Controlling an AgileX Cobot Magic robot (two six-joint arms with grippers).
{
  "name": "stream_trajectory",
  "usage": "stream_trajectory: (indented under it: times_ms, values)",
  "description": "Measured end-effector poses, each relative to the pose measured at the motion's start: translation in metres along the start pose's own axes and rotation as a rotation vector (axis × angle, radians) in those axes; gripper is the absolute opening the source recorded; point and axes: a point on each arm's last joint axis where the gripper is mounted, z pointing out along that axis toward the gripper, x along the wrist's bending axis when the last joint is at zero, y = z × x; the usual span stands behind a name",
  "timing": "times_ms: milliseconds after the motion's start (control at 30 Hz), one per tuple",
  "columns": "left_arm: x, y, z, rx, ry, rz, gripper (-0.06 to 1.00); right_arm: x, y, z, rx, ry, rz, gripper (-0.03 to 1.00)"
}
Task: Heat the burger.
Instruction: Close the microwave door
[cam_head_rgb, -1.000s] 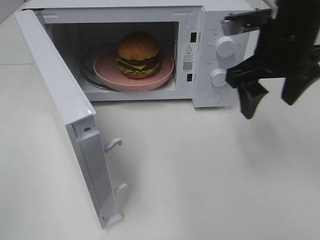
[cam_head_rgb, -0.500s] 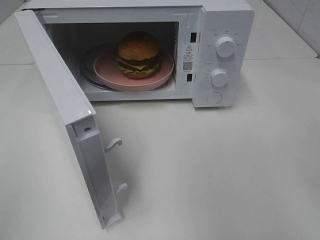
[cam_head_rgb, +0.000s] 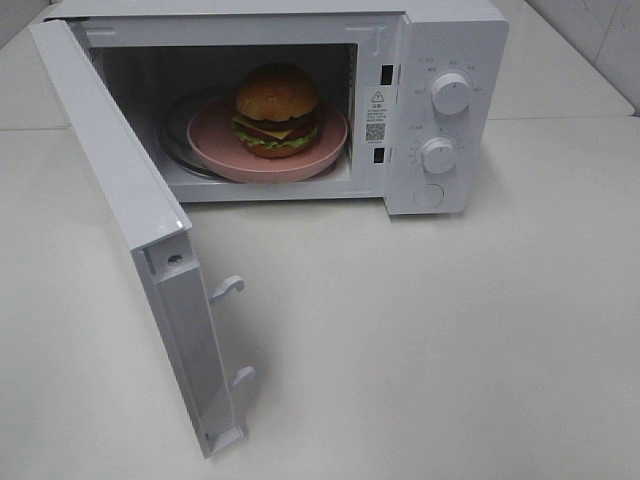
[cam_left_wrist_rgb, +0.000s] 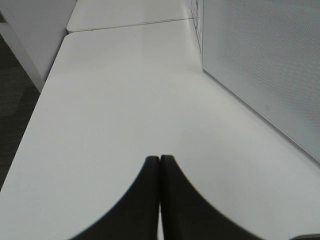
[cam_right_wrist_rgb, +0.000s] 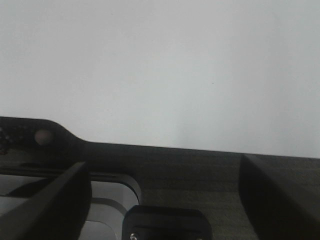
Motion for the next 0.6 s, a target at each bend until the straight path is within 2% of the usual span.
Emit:
stream_trajectory:
  times_ms: [100, 133, 167, 233, 333, 367, 400, 467, 567, 600]
  values:
    - [0.0, 0.0, 0.0, 0.0, 0.0, 0.0, 0.0, 0.001, -0.01, 0.001, -0.044, 0.025, 0.008, 0.76]
    - [0.0, 0.0, 0.0, 0.0, 0.0, 0.0, 0.0, 0.001, -0.019, 0.002, -0.099, 0.039, 0.013, 0.76]
    - [0.0, 0.0, 0.0, 0.0, 0.0, 0.0, 0.0, 0.001, -0.019, 0.002, -0.099, 0.039, 0.013, 0.76]
    - [0.0, 0.0, 0.0, 0.0, 0.0, 0.0, 0.0, 0.0, -0.031, -0.001, -0.211, 0.051, 0.006, 0.76]
    - [0.0, 0.0, 0.0, 0.0, 0.0, 0.0, 0.0, 0.0, -0.033, -0.003, -0.243, 0.052, -0.004, 0.76]
    - [0.0, 0.0, 0.0, 0.0, 0.0, 0.0, 0.0, -0.001, -0.038, -0.007, -0.296, 0.053, -0.023, 0.76]
    - [0.0, 0.0, 0.0, 0.0, 0.0, 0.0, 0.0, -0.001, -0.038, -0.007, -0.296, 0.053, -0.023, 0.76]
    - [0.0, 0.0, 0.0, 0.0, 0.0, 0.0, 0.0, -0.003, -0.048, -0.015, -0.403, 0.056, -0.042, 0.76]
    - [0.0, 0.0, 0.0, 0.0, 0.0, 0.0, 0.0, -0.003, -0.05, -0.017, -0.427, 0.056, -0.046, 0.76]
    - [0.0, 0.0, 0.0, 0.0, 0.0, 0.0, 0.0, -0.004, -0.056, -0.021, -0.486, 0.056, -0.054, 0.76]
